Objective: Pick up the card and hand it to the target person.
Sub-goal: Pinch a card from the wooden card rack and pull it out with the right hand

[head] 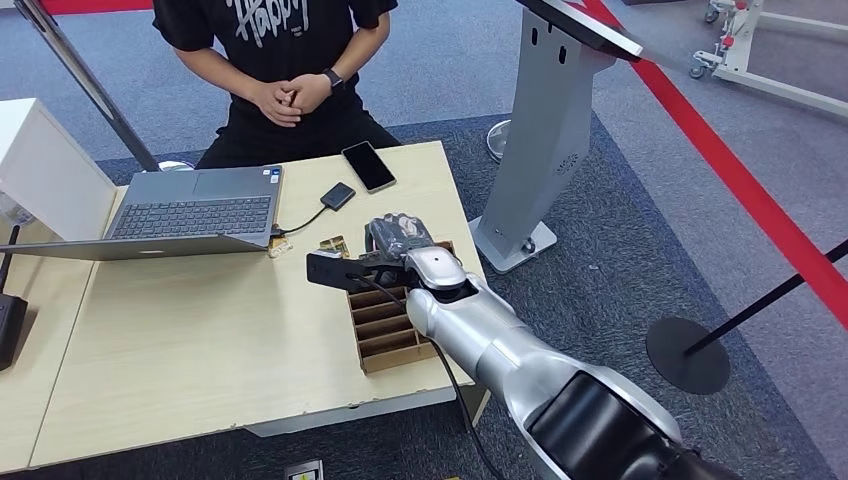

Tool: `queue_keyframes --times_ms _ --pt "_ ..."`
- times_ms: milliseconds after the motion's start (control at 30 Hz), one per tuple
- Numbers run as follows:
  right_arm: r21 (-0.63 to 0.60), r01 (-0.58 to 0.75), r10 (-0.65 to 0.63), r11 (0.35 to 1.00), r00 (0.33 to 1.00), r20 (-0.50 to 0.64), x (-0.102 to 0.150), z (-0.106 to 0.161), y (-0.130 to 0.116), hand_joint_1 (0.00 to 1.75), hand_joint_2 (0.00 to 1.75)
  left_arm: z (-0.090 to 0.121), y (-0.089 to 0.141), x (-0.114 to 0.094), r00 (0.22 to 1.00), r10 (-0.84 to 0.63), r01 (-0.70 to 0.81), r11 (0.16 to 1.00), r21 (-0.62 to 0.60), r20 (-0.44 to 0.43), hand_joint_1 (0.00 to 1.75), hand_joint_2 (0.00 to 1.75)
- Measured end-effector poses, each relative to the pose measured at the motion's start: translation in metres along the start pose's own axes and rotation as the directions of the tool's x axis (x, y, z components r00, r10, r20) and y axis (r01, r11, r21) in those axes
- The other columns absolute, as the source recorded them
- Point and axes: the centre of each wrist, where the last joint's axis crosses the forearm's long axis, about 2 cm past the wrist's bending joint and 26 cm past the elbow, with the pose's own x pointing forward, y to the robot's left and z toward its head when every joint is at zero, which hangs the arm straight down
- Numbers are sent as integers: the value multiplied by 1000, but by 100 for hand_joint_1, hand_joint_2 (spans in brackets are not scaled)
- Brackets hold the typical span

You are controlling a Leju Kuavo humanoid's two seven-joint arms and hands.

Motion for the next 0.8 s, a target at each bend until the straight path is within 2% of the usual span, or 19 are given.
queue_keyframes --times_ms 100,233,533,800 --pt "-1 0 0 1000 1000 3 0 0 0 107 175 0 0 0 1000 -1 1 1000 1 0 0 0" --pt "-1 -3 3 1000 1000 6 0 0 0 108 175 0 0 0 1000 -2 2 1000 2 0 0 0" --pt "-1 -2 2 1000 1000 13 3 0 0 133 175 0 -1 0 1000 -4 4 1000 3 0 0 0" --pt "-8 0 0 1000 1000 24 5 0 -1 139 175 1 -1 1 1000 -4 4 1000 2 -1 0 0"
